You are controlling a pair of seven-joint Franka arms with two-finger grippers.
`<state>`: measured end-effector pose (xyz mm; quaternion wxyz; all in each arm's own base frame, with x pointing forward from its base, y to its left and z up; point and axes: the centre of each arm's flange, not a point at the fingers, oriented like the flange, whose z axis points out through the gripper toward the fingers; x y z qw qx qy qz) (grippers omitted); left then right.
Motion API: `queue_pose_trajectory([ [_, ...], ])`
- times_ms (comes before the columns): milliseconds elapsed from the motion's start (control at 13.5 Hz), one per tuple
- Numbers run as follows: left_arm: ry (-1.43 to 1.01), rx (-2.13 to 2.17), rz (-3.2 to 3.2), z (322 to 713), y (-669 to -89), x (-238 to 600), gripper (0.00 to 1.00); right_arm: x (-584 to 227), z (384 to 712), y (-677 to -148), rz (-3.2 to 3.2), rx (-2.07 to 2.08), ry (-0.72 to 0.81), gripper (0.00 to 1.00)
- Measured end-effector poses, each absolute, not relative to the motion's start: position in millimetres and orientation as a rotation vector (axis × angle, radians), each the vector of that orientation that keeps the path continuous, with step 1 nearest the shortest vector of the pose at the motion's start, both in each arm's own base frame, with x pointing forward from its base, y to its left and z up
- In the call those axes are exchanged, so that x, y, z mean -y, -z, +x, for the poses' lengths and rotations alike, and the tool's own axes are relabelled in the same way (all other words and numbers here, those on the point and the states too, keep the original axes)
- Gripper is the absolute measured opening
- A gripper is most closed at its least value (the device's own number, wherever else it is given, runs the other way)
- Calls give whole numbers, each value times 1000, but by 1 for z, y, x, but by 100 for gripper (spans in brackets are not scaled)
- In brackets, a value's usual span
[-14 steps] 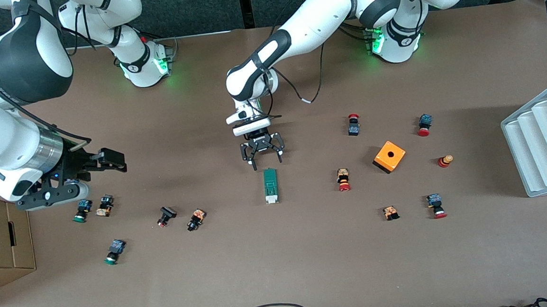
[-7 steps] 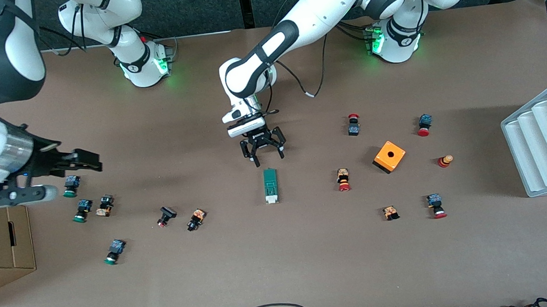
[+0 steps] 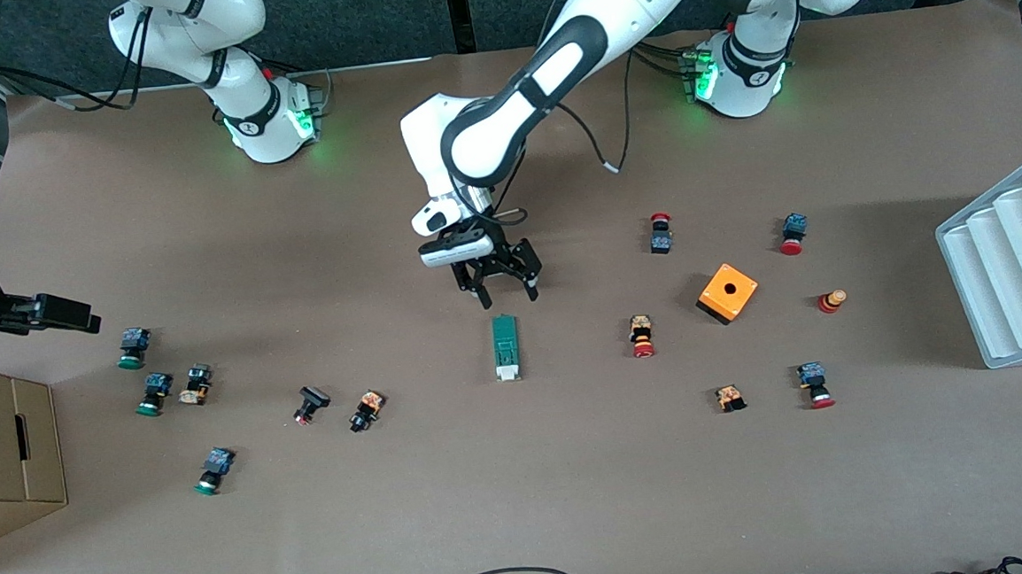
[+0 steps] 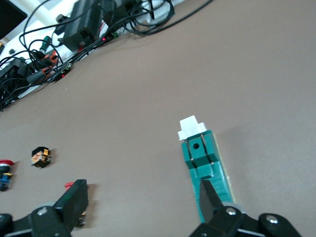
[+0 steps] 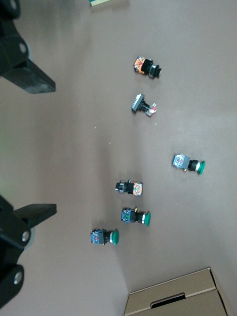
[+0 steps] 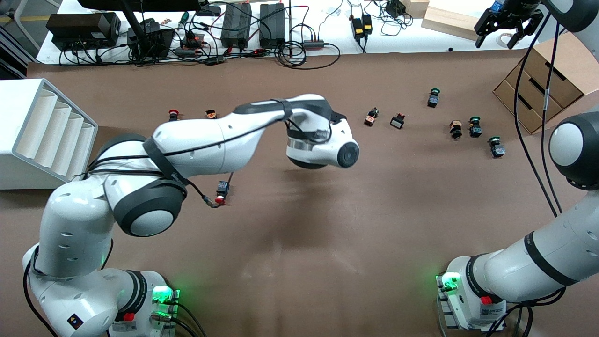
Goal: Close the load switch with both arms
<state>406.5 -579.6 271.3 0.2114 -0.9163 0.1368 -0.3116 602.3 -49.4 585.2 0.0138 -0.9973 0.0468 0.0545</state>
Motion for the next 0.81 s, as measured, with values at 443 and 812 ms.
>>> queue_pose_trajectory([
  [443,586,-640,-2608,446,-333,561,100,52,604,-576,-3105,-123,-199,100],
  [812,379,-816,-2689,484,-374,523,100,42,617,-559,-3106,-71,-173,100],
])
